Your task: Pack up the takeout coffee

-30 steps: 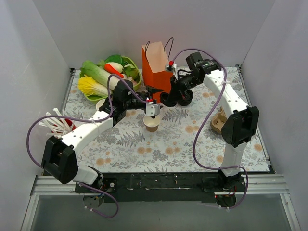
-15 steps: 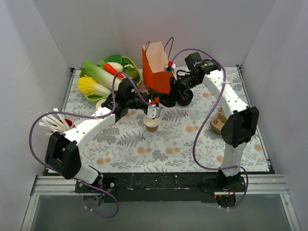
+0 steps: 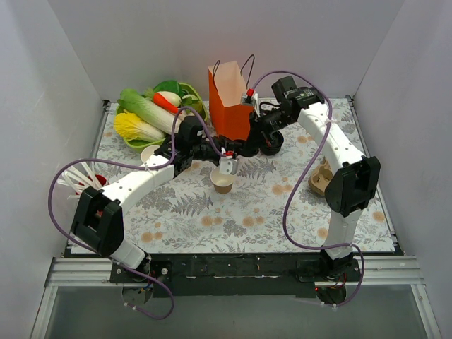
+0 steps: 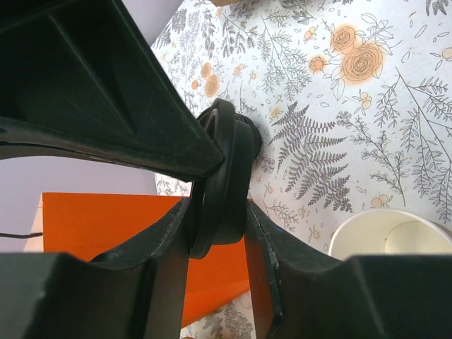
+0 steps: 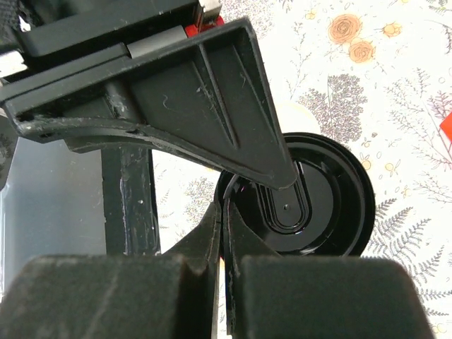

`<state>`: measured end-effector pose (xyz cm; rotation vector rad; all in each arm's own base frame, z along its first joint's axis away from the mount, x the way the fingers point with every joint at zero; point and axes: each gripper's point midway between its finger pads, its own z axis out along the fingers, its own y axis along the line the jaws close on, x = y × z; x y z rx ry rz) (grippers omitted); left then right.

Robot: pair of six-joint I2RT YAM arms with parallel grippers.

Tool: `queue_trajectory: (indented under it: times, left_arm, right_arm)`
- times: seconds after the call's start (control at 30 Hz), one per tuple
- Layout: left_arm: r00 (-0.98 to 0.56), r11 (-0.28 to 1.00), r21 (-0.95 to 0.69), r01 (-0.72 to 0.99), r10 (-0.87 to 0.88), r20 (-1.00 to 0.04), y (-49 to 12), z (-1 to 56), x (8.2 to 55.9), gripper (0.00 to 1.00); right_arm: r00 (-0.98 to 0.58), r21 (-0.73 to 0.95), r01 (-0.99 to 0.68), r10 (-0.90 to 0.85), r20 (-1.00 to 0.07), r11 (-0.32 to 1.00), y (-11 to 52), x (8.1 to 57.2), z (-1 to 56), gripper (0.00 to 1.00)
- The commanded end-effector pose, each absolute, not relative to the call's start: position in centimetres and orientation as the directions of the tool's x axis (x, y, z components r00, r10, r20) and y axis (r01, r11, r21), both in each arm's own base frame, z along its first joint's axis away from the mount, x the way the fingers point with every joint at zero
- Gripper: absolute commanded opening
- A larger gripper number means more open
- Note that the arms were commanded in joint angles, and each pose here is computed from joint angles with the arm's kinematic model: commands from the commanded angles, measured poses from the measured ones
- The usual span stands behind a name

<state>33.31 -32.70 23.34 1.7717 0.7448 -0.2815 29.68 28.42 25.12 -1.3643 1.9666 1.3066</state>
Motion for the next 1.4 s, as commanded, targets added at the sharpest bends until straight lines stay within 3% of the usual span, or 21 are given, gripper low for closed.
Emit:
queue_trajectory:
  times: [0.0, 0.1, 0.13, 0.33, 0.4, 0.43, 0.5, 0.57, 0.63, 0.77, 0.93, 1.07, 1.37]
  left_arm:
    - [0.778, -0.124, 0.795, 0.594, 0.34, -0.528, -32.7, 25.0, 33.4, 0.25]
    - [0.741, -0.096, 0.767, 0.635, 0.357, -0.568, -32.6, 25.1, 33.4, 0.24]
    - [0.728, -0.083, 0.759, 0.645, 0.368, -0.578, -32.4, 25.0, 33.5, 0.24]
    - [0.514, 0.092, 0.597, 0.797, 0.418, -0.749, -31.3, 25.5, 33.5, 0.24]
    - [0.375, 0.178, 0.471, 0.864, 0.396, -0.838, -30.9, 26.0, 33.0, 0.24]
    - [0.314, 0.208, 0.416, 0.885, 0.393, -0.864, -30.2, 26.1, 32.7, 0.24]
    - [0.123, 0.274, 0.221, 0.936, 0.334, -0.935, -29.9, 27.0, 31.8, 0.25]
    - [-0.06, 0.35, 0.053, 0.935, 0.304, -0.951, -28.5, 26.8, 31.9, 0.25]
    - [-0.247, 0.426, -0.126, 0.896, 0.242, -0.938, -26.3, 26.8, 32.4, 0.25]
    - [-0.441, 0.449, -0.327, 0.832, 0.175, -0.881, -23.8, 26.2, 31.8, 0.25]
    - [-0.61, 0.445, -0.507, 0.738, 0.119, -0.784, -22.7, 24.3, 30.7, 0.26]
    - [-0.696, 0.387, -0.618, 0.684, 0.095, -0.711, -23.2, 23.3, 30.5, 0.27]
    - [-0.815, 0.387, -0.735, 0.557, 0.085, -0.574, -23.7, 18.9, 30.2, 0.29]
  right_arm:
    - [-0.41, 0.435, -0.898, -0.473, -0.78, 0.063, 28.7, 29.5, 27.1, 0.01]
    - [-0.397, 0.415, -0.907, -0.474, -0.785, 0.073, 28.7, 30.0, 27.4, 0.06]
    - [-0.394, 0.405, -0.91, -0.477, -0.786, 0.085, 28.7, 30.3, 27.5, 0.17]
    - [-0.324, 0.278, -0.945, -0.393, -0.86, 0.171, 27.9, 33.8, 31.4, 0.43]
    - [-0.261, 0.194, -0.956, -0.341, -0.903, 0.218, 27.2, 35.4, 33.2, 0.5]
    - [-0.3, 0.216, -0.941, -0.341, -0.891, 0.261, 26.8, 35.9, 31.8, 0.59]
    - [-0.224, 0.13, -0.945, -0.306, -0.925, 0.299, 26.3, 36.5, 33.1, 0.63]
    - [-0.28, 0.163, -0.924, -0.32, -0.905, 0.347, 25.8, 36.2, 30.0, 0.68]
    - [-0.261, 0.135, -0.917, -0.308, -0.915, 0.376, 25.4, 36.3, 29.5, 0.72]
    - [-0.33, 0.195, -0.898, -0.309, -0.892, 0.395, 25.2, 35.5, 25.9, 0.87]
    - [-0.358, 0.192, -0.876, -0.331, -0.873, 0.442, 25.4, 35.6, 22.2, 0.87]
    - [-0.328, 0.173, -0.899, -0.356, -0.875, 0.402, 26.8, 34.8, 21.1, 0.84]
    - [-0.382, 0.237, -0.899, -0.398, -0.834, 0.367, 28.2, 33.0, 18.0, 0.86]
